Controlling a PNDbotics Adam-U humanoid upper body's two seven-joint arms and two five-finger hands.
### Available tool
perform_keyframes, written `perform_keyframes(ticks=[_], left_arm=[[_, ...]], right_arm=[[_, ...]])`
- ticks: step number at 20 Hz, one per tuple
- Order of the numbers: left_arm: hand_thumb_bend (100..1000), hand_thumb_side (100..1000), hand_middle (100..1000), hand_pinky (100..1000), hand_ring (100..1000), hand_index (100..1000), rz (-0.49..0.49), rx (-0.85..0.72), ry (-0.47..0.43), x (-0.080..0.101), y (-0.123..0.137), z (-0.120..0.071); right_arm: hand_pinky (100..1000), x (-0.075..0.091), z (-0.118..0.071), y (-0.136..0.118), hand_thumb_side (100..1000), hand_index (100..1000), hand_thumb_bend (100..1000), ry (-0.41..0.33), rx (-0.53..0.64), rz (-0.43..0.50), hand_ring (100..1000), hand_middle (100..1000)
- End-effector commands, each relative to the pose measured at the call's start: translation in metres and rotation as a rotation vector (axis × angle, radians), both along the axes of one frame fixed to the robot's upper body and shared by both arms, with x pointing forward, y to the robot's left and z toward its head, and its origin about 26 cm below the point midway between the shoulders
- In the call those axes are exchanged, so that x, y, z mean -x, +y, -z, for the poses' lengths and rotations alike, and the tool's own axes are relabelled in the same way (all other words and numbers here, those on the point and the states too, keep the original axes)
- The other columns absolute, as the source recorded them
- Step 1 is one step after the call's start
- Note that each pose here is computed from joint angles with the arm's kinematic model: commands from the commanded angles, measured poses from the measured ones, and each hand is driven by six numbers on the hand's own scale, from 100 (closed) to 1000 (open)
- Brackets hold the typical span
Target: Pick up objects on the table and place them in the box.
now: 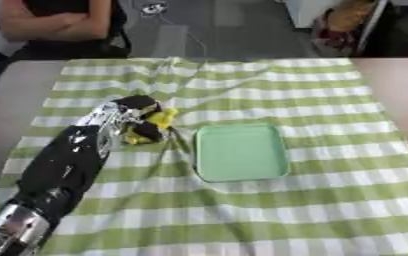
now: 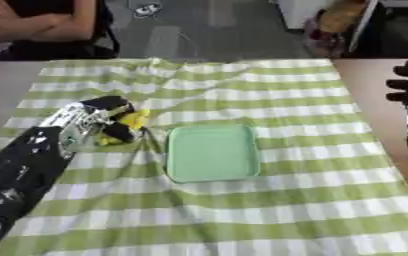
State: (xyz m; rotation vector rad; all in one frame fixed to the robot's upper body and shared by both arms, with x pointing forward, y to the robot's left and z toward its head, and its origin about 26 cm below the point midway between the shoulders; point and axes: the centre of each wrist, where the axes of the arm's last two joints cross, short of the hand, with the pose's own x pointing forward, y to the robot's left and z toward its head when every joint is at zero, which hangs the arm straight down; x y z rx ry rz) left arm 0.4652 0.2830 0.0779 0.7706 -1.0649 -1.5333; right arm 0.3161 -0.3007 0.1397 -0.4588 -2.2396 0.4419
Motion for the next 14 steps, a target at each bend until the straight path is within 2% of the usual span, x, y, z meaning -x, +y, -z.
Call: perform_keyframes(ticks=[1, 5, 7, 10, 13, 14], left_arm=[[100, 525, 125, 100, 100, 310, -0.005, -0.008, -0.038, -0.003, 0.004, -0.013], [100, 524, 131, 100, 100, 313, 0.002, -0.003, -0.055, -0.004, 0.005, -0.018], [100, 523, 136, 100, 100, 318, 0.021, 0.0, -0.079, -0.006, 0.005, -0.03], [100, 522, 137, 100, 100, 316, 0.066, 0.008, -0.141, -0.012, 0.008, -0.07], [100, 518, 139, 100, 100, 317, 0.097, 0.026, -0.198, -0.015, 0.016, -0.127], [100, 517, 139, 100, 100, 317, 0.099, 0.035, -0.207, -0.014, 0.018, -0.14]], right_arm=[[692, 0.0, -0.009, 0.0, 834, 886, 100, -0.031, 0.005, -0.003, 748, 779], [692, 0.0, -0.009, 0.0, 834, 886, 100, -0.03, 0.004, -0.002, 748, 779], [692, 0.0, -0.009, -0.001, 834, 886, 100, -0.027, 0.006, -0.001, 749, 780], [692, 0.0, -0.008, -0.002, 834, 887, 100, -0.024, 0.011, 0.003, 749, 780], [692, 0.001, -0.007, -0.004, 834, 887, 100, -0.019, 0.019, 0.006, 749, 780], [692, 0.001, -0.007, -0.004, 834, 887, 100, -0.017, 0.02, 0.006, 749, 780]])
